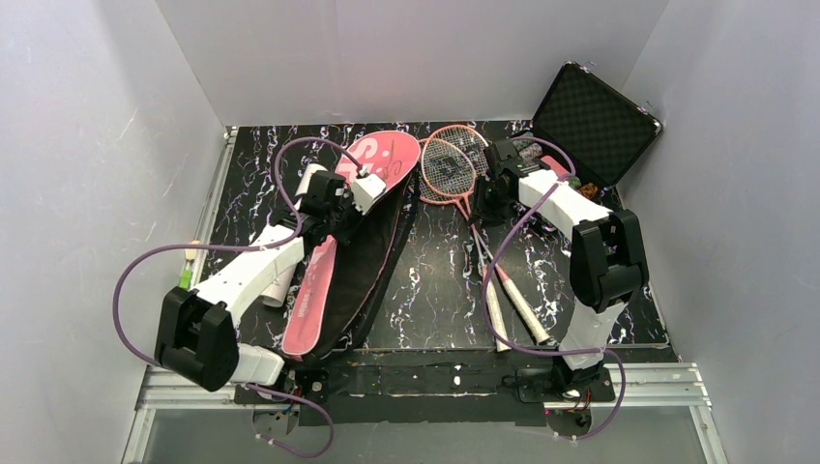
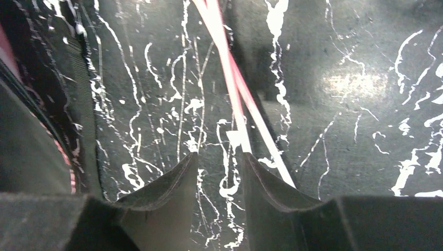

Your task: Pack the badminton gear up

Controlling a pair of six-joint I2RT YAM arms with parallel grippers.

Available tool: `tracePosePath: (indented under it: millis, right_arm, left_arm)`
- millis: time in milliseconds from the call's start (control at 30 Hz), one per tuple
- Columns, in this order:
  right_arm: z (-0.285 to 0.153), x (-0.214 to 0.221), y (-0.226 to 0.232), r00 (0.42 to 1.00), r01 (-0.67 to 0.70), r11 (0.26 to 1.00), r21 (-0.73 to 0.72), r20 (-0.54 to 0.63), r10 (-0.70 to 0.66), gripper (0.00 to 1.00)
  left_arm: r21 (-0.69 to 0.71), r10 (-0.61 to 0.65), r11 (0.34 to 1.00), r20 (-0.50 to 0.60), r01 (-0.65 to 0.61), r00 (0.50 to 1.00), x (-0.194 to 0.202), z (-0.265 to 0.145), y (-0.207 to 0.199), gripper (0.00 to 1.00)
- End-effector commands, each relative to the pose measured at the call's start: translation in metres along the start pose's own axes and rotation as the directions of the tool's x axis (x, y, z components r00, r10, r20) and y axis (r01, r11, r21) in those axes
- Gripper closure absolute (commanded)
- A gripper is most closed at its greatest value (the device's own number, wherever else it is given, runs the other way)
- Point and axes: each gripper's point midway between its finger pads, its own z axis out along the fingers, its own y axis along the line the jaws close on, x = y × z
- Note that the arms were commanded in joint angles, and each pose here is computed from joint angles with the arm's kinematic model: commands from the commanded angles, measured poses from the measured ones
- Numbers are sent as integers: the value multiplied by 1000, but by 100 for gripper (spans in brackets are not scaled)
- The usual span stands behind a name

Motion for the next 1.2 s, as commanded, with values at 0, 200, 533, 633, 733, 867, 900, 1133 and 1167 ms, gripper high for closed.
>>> tracePosePath:
  millis: [0,200,533,633,733,867,900,1133,1167]
  right_arm:
    - [-1,-6,-9,998,48,998,44,41,-50,56]
    - [12,1,-13,999,49,997,52,7,-49,56]
    - [29,22,-18,998,41,999,31,-45,-39,59]
    - [32,27,-17,998,42,999,27,-55,-41,60]
    - [36,31,-16,997,47,999,24,-64,-46,63]
    - [41,36,-15,996,55,998,33,-76,-52,63]
    - [42,36,-15,996,57,998,35,-78,-54,64]
    - [49,44,-18,994,62,997,48,-94,-58,67]
    - [50,45,-19,994,62,997,50,-96,-57,67]
  left_arm:
    - [-21,-19,1000,87,21,996,-32,5,16,100]
    - [9,-80,997,82,80,993,-40,14,15,100]
    - [36,-131,991,111,127,985,-41,-3,6,100]
    - [37,-136,991,113,132,984,-41,-8,5,100]
    - [35,-143,990,121,140,982,-41,-12,4,100]
    - [39,-161,987,131,157,978,-42,-16,2,100]
    - [42,-165,986,133,161,977,-41,-17,2,100]
    - [45,-181,983,137,176,974,-39,-20,-1,100]
    - [43,-185,983,137,181,973,-38,-21,0,100]
